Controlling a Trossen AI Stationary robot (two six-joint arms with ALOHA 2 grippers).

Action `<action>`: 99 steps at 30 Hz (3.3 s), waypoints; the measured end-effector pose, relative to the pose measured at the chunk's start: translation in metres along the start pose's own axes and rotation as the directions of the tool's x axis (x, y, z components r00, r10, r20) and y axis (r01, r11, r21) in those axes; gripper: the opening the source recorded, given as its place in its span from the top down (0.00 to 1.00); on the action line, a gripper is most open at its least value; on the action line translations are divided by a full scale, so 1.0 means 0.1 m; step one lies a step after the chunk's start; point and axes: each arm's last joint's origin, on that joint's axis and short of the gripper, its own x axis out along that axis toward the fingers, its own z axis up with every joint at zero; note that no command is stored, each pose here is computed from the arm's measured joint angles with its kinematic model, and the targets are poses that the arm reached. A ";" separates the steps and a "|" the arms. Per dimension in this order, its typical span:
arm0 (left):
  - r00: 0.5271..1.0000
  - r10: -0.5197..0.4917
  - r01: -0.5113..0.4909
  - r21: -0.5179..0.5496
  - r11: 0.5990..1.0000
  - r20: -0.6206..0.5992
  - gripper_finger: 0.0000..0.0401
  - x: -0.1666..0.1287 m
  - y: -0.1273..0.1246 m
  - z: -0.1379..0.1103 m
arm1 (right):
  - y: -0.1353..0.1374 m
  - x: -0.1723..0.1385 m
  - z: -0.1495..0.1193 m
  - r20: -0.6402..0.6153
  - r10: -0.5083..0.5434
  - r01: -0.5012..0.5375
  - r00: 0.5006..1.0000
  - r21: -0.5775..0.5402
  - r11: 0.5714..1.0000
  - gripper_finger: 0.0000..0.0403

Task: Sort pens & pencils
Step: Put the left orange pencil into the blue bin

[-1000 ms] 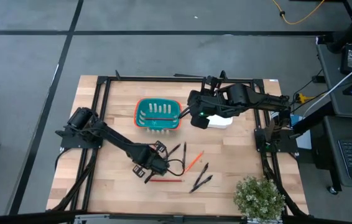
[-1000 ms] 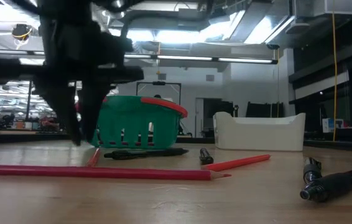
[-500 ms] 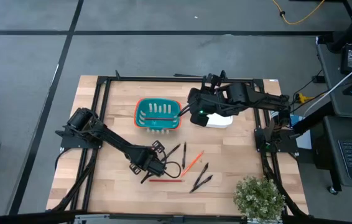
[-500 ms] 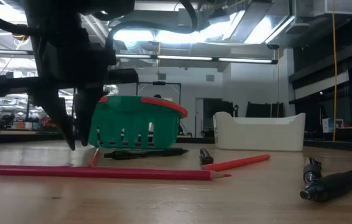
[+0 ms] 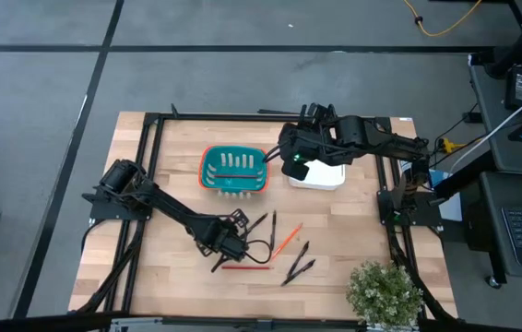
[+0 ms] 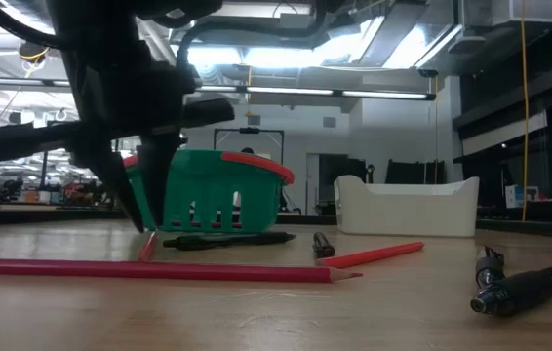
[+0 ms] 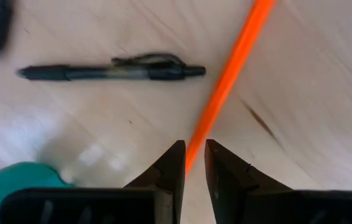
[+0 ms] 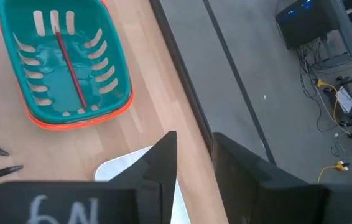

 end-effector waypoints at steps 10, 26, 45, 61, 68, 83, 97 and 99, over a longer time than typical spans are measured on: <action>1.000 0.006 -0.006 0.005 1.000 0.012 0.86 0.00 0.01 0.01 | 0.01 0.00 0.02 0.016 0.010 -0.010 1.000 -0.010 1.000 0.75; 0.999 -0.038 0.038 -0.003 0.999 0.033 0.86 0.01 0.02 0.01 | 0.01 0.00 0.06 0.047 0.019 -0.018 0.999 -0.016 1.000 0.75; 0.994 -0.067 0.069 -0.017 0.997 0.091 0.86 0.05 0.08 0.01 | 0.01 0.00 0.06 0.051 0.018 -0.018 0.999 -0.014 1.000 0.75; 0.989 -0.082 0.084 -0.011 0.996 0.119 0.86 0.12 0.03 -0.02 | 0.02 -0.01 0.10 0.082 0.023 -0.021 0.996 -0.025 0.999 0.75; 0.986 -0.102 0.108 -0.040 0.993 0.130 0.86 0.12 0.02 -0.02 | 0.02 -0.01 0.10 0.087 0.023 -0.021 0.996 -0.021 1.000 0.75; 0.987 -0.092 0.098 -0.043 0.994 0.131 0.97 0.10 -0.06 0.03 | 0.02 -0.01 0.13 0.114 0.026 -0.026 0.993 -0.006 1.000 0.75; 0.980 -0.120 0.130 -0.059 0.990 0.157 0.97 0.05 -0.16 0.08 | 0.03 -0.01 0.16 0.134 0.035 -0.036 0.990 0.007 0.999 0.75; 0.981 -0.119 0.132 -0.077 0.988 0.155 0.97 0.04 -0.15 0.08 | 0.03 -0.01 0.16 0.137 0.035 -0.037 0.990 0.008 0.999 0.75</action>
